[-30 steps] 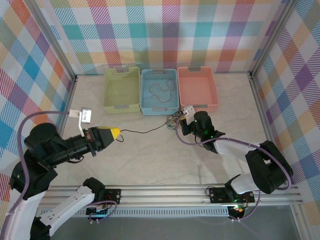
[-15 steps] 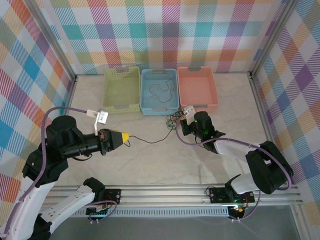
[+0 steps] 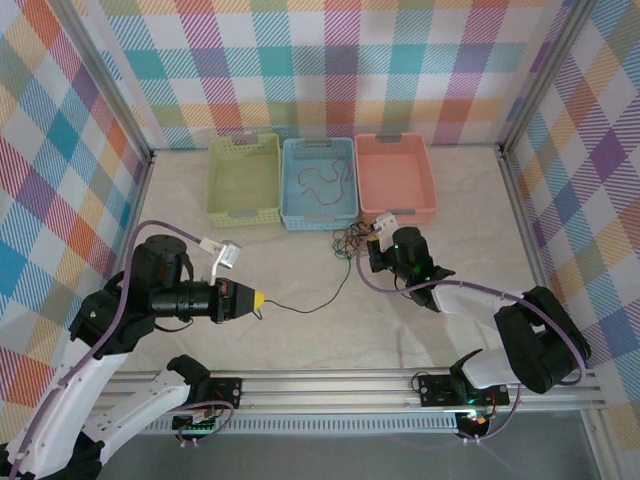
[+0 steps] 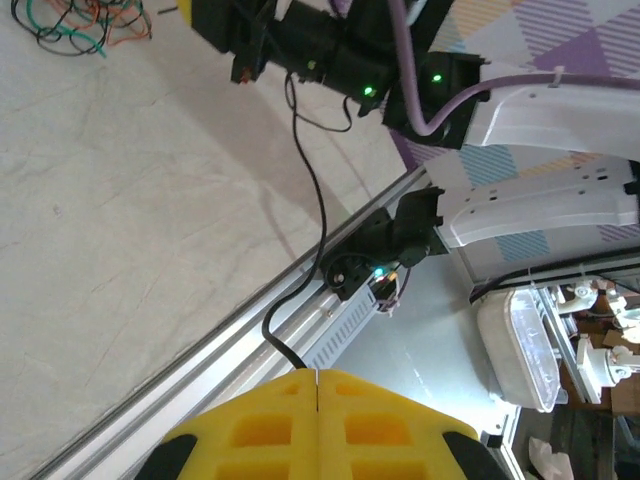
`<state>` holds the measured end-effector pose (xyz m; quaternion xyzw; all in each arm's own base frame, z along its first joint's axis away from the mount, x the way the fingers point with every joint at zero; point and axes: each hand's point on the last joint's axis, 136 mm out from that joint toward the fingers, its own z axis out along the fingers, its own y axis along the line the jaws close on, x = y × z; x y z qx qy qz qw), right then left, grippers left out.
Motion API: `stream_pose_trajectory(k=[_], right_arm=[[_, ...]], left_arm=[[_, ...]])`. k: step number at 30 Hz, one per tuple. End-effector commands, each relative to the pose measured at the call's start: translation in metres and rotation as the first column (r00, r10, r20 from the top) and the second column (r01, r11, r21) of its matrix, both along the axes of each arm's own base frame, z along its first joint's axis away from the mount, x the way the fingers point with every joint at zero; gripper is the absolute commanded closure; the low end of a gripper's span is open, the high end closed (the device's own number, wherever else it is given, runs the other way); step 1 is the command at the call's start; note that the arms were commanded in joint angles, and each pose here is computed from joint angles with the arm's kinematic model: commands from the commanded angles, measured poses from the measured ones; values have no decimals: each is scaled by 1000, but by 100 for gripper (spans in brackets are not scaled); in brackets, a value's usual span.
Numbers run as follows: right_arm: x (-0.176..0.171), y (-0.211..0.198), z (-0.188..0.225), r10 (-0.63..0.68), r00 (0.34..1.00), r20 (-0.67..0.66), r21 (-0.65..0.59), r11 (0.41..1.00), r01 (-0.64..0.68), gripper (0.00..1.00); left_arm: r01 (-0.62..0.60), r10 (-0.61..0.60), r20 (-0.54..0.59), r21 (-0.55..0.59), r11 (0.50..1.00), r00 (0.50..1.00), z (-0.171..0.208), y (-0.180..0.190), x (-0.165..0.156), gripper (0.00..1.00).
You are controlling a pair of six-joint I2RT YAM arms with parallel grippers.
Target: Untangle the cables
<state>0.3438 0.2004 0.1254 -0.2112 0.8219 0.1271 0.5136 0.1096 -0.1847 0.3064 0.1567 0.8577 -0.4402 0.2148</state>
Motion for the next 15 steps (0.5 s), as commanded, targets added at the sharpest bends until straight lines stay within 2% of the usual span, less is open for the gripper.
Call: stream_pose_trajectory(k=[1, 5, 11, 15], right_arm=[[3, -7, 19, -46, 997, 59, 55, 998, 43, 100], [6, -15, 20, -83, 995, 54, 70, 994, 79, 100], [5, -14, 22, -71, 996, 49, 84, 994, 67, 100], [4, -13, 25, -65, 997, 51, 91, 994, 60, 100]], left_arm=[[26, -24, -47, 63, 998, 999, -21, 0, 0, 100], [-2, 14, -74, 157, 988, 997, -41, 7, 7, 100], [-116, 130, -28, 298, 948, 991, -64, 26, 30, 100], [-211, 216, 33, 397, 893, 976, -76, 41, 52, 100]])
